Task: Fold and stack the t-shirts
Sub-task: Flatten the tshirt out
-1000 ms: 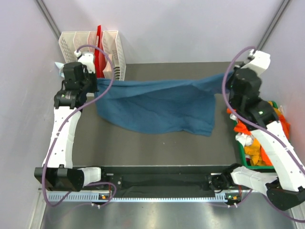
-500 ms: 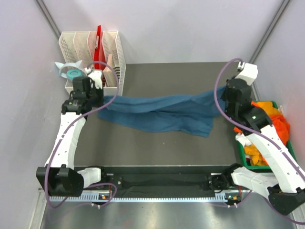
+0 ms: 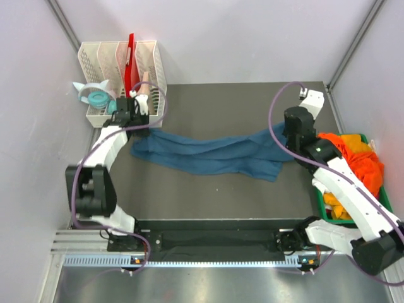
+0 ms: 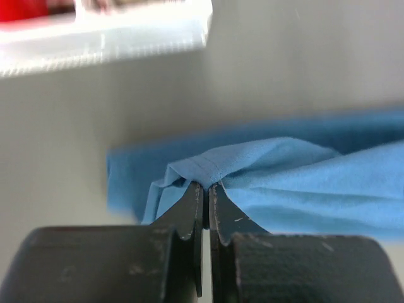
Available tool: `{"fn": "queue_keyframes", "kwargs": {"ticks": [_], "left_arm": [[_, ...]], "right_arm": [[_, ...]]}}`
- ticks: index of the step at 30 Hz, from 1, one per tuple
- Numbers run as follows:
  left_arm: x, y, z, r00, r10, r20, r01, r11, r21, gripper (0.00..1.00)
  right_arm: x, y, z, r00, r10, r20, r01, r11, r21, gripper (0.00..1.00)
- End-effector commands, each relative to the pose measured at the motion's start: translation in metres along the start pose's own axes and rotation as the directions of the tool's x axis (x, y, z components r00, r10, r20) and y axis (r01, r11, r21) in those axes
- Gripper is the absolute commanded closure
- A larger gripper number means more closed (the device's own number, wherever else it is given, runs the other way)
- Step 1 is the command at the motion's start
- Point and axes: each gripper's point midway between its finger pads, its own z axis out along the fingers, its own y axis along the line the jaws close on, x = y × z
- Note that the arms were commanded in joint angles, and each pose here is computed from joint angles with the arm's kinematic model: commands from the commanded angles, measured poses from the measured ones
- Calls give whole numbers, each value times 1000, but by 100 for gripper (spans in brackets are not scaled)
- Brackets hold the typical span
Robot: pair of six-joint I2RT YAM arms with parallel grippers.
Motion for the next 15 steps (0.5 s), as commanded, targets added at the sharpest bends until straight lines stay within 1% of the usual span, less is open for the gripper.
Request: {"fn": "queue_keyframes", "kwargs": {"ticks": [1, 2, 3, 4, 5, 6, 7, 8, 9, 10, 12, 13, 14, 15], "left_arm": [[-61, 9, 47, 992, -40, 123, 40, 999, 0, 100], [-78, 11, 52, 987, -39, 156, 41, 999, -5, 100], [-81, 13, 60, 987, -41, 157, 42, 999, -6, 100], [-75, 14, 76, 991, -41, 130, 43, 999, -8, 100], [-88, 16, 78, 988, -36, 153, 40, 999, -20, 100], [-88, 14, 82, 989, -36, 141, 39, 999, -20, 100], [-87, 14, 88, 991, -34, 130, 37, 999, -24, 90], [-94, 16, 86, 990, -34, 139, 39, 999, -35, 82], [-96, 16, 84, 989, -31, 148, 37, 999, -34, 70], [-103, 14, 74, 985, -29, 172, 35, 999, -29, 50], [-103, 11, 63, 982, -27, 185, 32, 999, -24, 38], [-109, 9, 49, 977, -23, 213, 28, 999, -18, 36], [-98, 7, 47, 980, -26, 196, 29, 999, -15, 35], [-96, 6, 42, 980, -23, 197, 25, 1000, -9, 35]], "right_arm": [[-13, 9, 17, 998, 33, 54, -35, 999, 34, 100], [-8, 12, 24, 999, 20, 41, -21, 999, 43, 100], [-9, 15, 26, 999, 21, 44, -23, 999, 41, 100], [-8, 18, 29, 999, 20, 39, -22, 999, 40, 100], [-7, 21, 32, 999, 13, 32, -14, 999, 43, 100], [-7, 23, 34, 1000, 13, 29, -14, 999, 36, 100], [-5, 26, 36, 1000, 8, 22, -8, 999, 34, 100], [-7, 28, 37, 1000, 9, 25, -10, 999, 32, 100], [-7, 29, 38, 1000, 9, 26, -10, 999, 31, 100], [-6, 30, 40, 1000, 3, 22, -3, 1000, 30, 100], [-7, 34, 41, 1000, 8, 27, -9, 1000, 20, 100], [-5, 36, 43, 1000, 9, 22, -10, 1000, 15, 100], [-4, 37, 44, 1000, 14, 22, -14, 1000, 14, 100], [-2, 40, 45, 1000, 15, 17, -15, 1000, 5, 100]]}}
